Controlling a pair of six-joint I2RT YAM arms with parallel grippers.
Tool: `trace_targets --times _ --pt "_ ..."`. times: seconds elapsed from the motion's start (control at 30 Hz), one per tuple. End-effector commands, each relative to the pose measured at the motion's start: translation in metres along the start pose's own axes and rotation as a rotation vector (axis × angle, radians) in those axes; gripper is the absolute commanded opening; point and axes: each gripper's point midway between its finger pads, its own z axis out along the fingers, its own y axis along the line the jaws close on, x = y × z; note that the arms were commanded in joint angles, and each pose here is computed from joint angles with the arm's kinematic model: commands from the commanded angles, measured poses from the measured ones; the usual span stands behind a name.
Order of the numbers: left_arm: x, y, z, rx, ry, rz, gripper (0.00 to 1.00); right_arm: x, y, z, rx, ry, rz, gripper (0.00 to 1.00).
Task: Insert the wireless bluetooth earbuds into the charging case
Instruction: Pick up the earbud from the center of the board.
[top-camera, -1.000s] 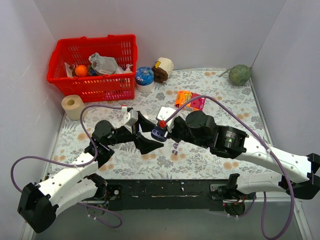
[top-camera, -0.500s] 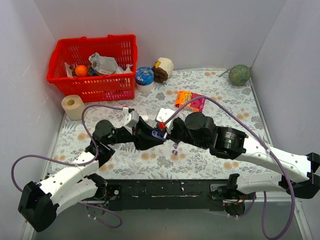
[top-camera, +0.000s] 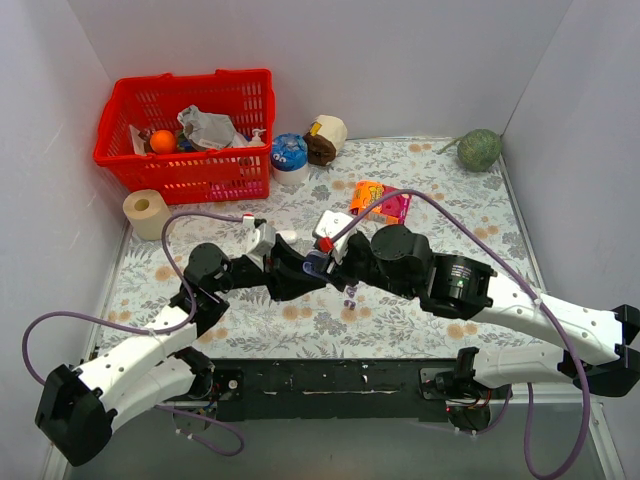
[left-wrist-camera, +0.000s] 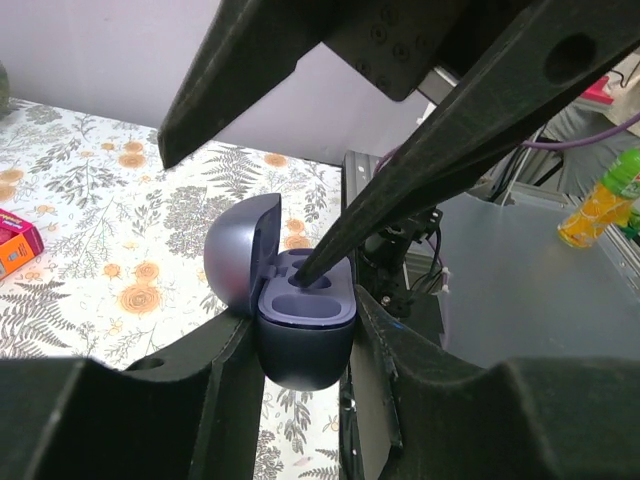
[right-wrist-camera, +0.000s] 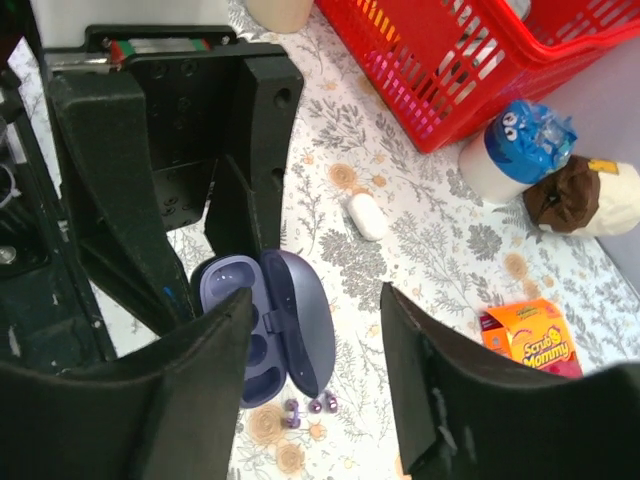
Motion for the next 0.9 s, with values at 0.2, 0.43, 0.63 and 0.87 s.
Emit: trace_targets --times 0.2,0.43,0.63,0.87 --pt "-0.003 0.014 -0.015 -0.151 -0.083 0.022 0.0 -0.062 -0.059 -0.057 0.226 -0.267 0.33 0.75" --pt "0.005 0.004 -0.034 -0.198 -0.112 -0.024 0.0 0.097 -0.083 -0.036 0.39 0.057 0.558 0.6" --pt "0.002 -0.009 -0.047 -0.213 -0.152 -0.045 0.0 0.209 -0.019 -0.003 0.229 0.288 0.633 0.39" --pt "0.005 -0.018 -0.053 -0.206 -0.153 -0.056 0.0 0.242 0.008 0.023 0.138 0.379 0.687 0.46"
